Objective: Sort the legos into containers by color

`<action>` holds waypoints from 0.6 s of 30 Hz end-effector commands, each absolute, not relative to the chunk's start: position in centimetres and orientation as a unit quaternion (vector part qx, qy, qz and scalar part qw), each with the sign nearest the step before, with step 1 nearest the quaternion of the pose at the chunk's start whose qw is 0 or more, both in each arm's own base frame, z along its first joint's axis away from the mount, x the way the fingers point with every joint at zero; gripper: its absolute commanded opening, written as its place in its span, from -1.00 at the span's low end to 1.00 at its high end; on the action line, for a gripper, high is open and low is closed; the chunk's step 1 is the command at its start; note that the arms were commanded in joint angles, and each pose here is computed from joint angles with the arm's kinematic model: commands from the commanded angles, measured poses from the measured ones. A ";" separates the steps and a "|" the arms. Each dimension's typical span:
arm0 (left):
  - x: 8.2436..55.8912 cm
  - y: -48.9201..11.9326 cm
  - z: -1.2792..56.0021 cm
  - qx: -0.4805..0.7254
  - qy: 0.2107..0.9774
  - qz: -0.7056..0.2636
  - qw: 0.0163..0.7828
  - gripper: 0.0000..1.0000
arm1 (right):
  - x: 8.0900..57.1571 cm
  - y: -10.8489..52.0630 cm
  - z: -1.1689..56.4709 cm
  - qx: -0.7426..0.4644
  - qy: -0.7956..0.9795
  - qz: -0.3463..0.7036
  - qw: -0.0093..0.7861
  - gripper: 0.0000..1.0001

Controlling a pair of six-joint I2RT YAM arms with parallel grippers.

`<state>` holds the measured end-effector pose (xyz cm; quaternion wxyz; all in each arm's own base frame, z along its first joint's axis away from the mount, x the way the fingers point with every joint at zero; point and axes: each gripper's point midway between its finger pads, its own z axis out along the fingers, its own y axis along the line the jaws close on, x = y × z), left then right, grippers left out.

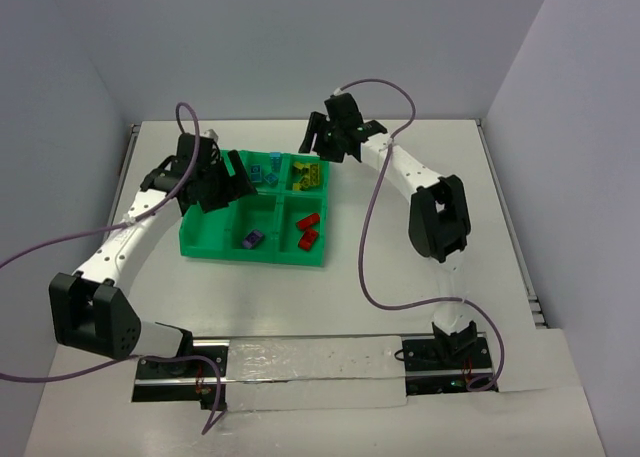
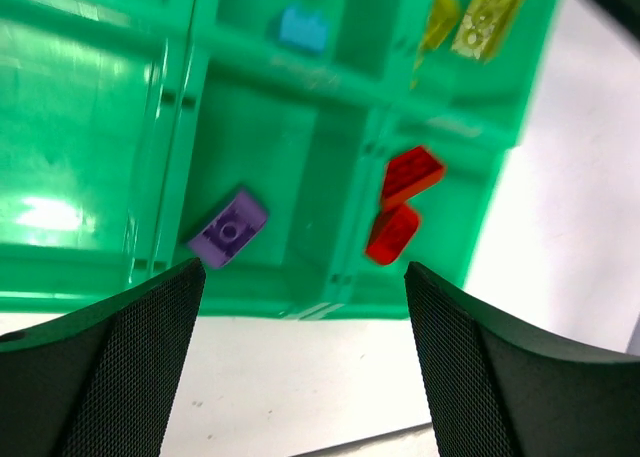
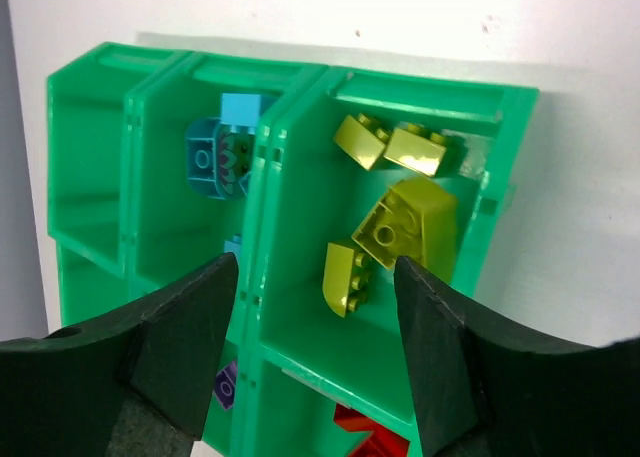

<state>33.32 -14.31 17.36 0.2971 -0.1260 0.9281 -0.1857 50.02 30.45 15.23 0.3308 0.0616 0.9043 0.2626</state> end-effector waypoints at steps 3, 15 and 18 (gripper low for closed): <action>35.2 -13.9 26.1 -0.118 0.892 -0.193 0.391 0.77 | 49.8 28.9 24.0 0.044 0.871 0.252 0.420 0.44; 35.4 -16.1 30.9 -0.100 0.854 -0.276 0.429 0.77 | 37.4 13.7 25.3 0.138 0.849 0.157 0.484 0.68; 35.3 -16.2 30.9 -0.107 0.850 -0.284 0.431 0.76 | 33.5 10.6 22.7 0.162 0.856 0.124 0.475 0.68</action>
